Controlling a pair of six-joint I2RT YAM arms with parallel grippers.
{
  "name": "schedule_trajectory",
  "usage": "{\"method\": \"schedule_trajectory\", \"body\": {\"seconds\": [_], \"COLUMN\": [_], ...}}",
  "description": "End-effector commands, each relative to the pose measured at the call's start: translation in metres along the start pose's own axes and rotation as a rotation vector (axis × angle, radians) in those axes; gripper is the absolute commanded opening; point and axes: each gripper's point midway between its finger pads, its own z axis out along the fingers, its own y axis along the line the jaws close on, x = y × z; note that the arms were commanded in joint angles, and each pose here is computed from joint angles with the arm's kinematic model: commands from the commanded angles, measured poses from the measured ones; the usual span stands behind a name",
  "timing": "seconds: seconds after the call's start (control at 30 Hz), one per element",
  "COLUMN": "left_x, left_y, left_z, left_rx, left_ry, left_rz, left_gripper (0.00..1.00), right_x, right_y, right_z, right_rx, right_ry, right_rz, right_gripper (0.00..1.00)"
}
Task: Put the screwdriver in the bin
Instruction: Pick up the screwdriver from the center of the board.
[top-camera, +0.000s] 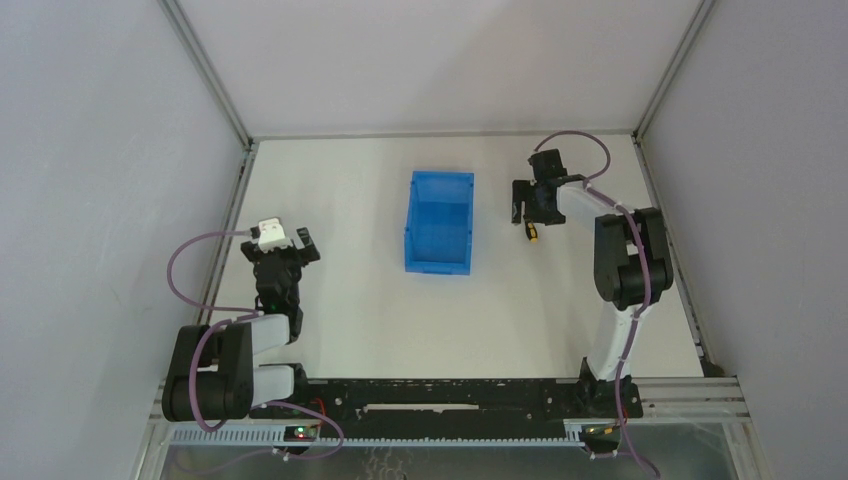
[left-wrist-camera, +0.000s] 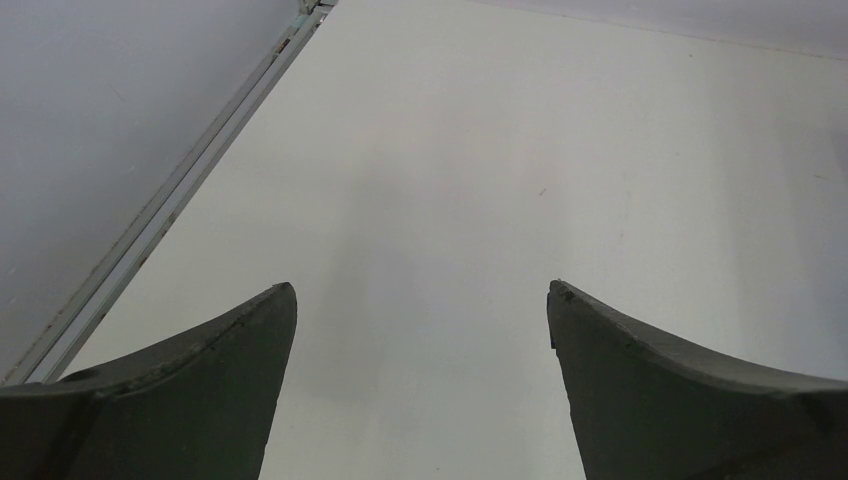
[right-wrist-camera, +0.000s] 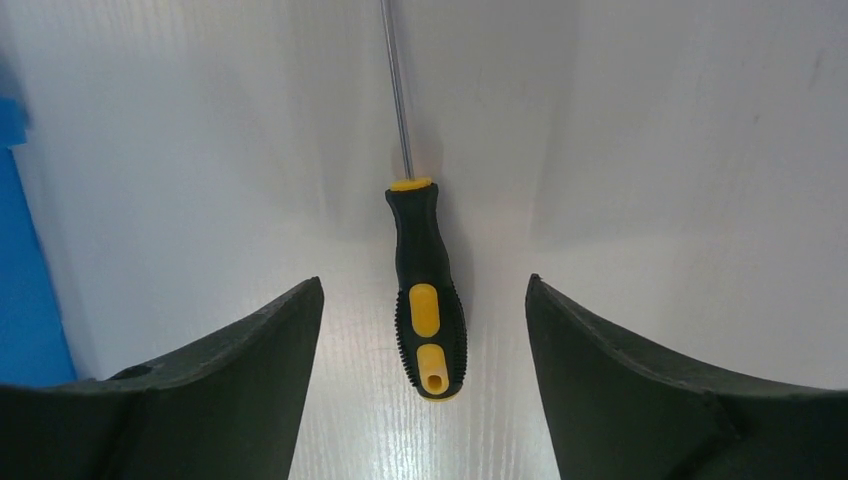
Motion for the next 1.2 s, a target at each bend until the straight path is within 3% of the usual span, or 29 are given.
{"method": "schedule_trajectory", "body": {"seconds": [0.0, 0.2, 0.33, 0.4, 0.53, 0.63, 0.97, 1.17], "left_x": [-0.022, -0.022, -0.022, -0.023, -0.022, -0.022, -0.023, -0.022], "left_y": [0.003, 0.002, 0.002, 0.002, 0.002, 0.003, 0.002, 0.002], "left_z": [0.006, 0.006, 0.007, 0.006, 0.006, 0.007, 0.006, 0.006], "left_rx": [-0.016, -0.015, -0.015, -0.015, -0.014, -0.015, -0.015, -0.015], "left_ry": [-0.067, -0.066, -0.066, -0.067, -0.067, -0.067, -0.068, -0.067], "left_rz": [0.004, 0.004, 0.004, 0.004, 0.005, 0.004, 0.004, 0.004], "left_gripper": [1.0, 1.0, 1.0, 1.0, 1.0, 1.0, 1.0, 1.0], "right_x": [-0.011, -0.006, 0.001, 0.003, 0.003, 0.002, -0.002, -0.02], "right_y": [0.002, -0.002, -0.004, -0.003, -0.002, -0.001, -0.001, 0.002], "right_z": [-0.002, 0.001, 0.005, 0.007, 0.008, 0.006, -0.001, -0.03], "right_rx": [-0.005, 0.024, 0.038, 0.034, 0.028, 0.025, 0.035, 0.018], "right_ry": [-0.011, 0.014, 0.05, 0.067, 0.072, 0.07, 0.06, -0.001], "right_rz": [0.02, 0.003, -0.005, -0.007, -0.005, -0.005, -0.013, -0.008], "right_gripper": [0.74, 0.52, 0.46, 0.34, 0.3, 0.17, 0.13, 0.13]}}
